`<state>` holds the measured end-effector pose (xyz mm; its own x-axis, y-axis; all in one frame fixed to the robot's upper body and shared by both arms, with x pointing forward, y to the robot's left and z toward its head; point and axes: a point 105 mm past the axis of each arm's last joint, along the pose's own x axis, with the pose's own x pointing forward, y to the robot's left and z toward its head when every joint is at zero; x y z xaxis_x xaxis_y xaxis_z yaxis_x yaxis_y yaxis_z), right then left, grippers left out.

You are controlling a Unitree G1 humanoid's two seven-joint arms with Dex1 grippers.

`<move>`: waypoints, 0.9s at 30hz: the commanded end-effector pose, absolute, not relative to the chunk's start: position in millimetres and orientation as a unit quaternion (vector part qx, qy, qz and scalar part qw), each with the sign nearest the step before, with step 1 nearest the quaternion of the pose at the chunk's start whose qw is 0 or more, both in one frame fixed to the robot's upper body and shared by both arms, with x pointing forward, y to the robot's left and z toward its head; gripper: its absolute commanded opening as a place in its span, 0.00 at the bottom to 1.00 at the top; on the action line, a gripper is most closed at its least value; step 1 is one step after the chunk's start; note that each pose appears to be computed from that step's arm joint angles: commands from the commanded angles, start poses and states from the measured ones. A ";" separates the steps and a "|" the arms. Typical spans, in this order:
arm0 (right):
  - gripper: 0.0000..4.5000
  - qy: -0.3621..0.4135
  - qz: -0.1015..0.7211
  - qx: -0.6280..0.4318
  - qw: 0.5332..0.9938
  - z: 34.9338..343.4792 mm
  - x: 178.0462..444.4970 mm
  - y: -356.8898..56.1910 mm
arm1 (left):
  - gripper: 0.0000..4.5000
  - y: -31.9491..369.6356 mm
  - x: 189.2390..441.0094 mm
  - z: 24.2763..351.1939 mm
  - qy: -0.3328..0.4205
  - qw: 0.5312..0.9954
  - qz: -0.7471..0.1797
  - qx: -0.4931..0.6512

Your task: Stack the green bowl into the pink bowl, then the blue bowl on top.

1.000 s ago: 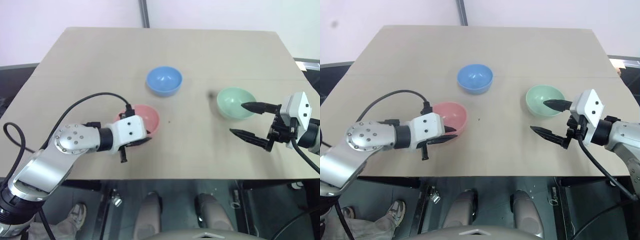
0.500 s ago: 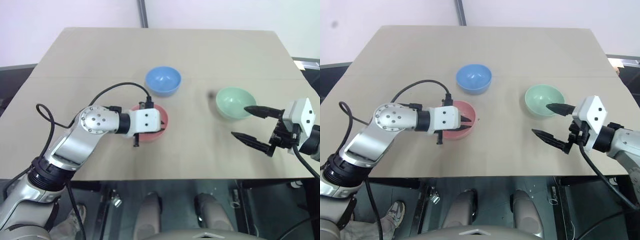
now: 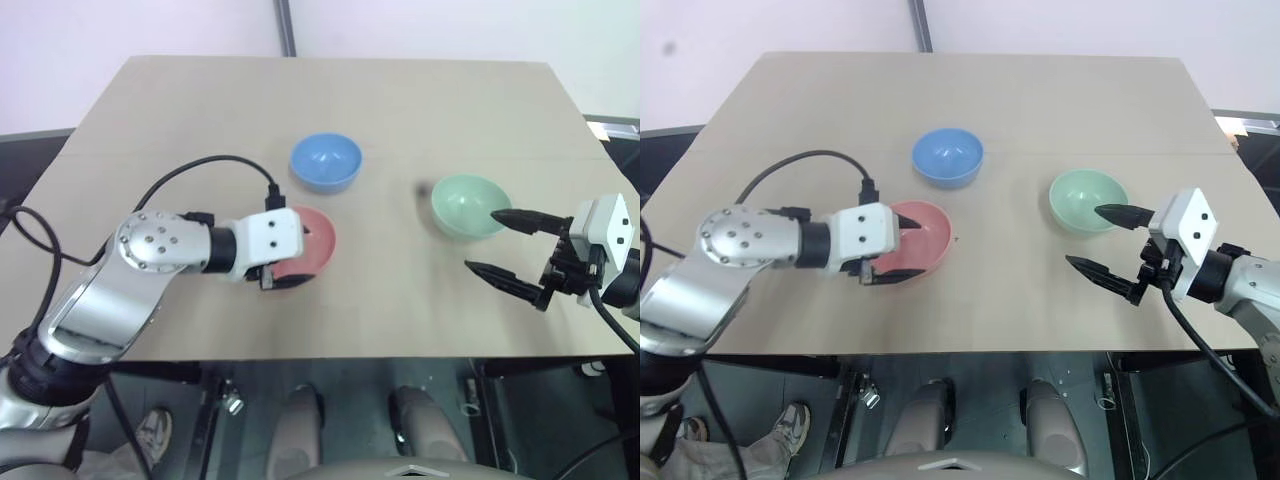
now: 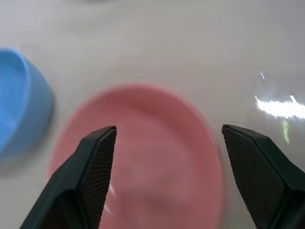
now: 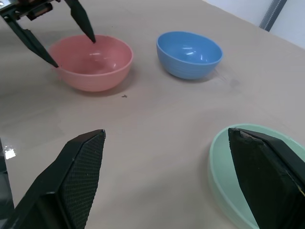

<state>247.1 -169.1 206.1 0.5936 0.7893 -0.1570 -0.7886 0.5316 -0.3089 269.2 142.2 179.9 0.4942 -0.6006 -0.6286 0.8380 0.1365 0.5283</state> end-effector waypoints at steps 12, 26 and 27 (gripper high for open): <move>1.00 -0.022 0.466 -0.192 0.864 215.7 248.7 -165.1 | 0.57 146.6 267.3 149.2 0.149 0.709 -0.449 0.523; 1.00 -0.021 0.458 -0.195 0.867 217.3 248.3 -167.3 | 0.01 112.5 292.5 157.2 0.073 0.685 -0.493 0.532; 1.00 -0.021 0.458 -0.196 0.867 217.4 248.6 -167.3 | 0.01 108.3 293.5 156.8 0.069 0.679 -0.501 0.531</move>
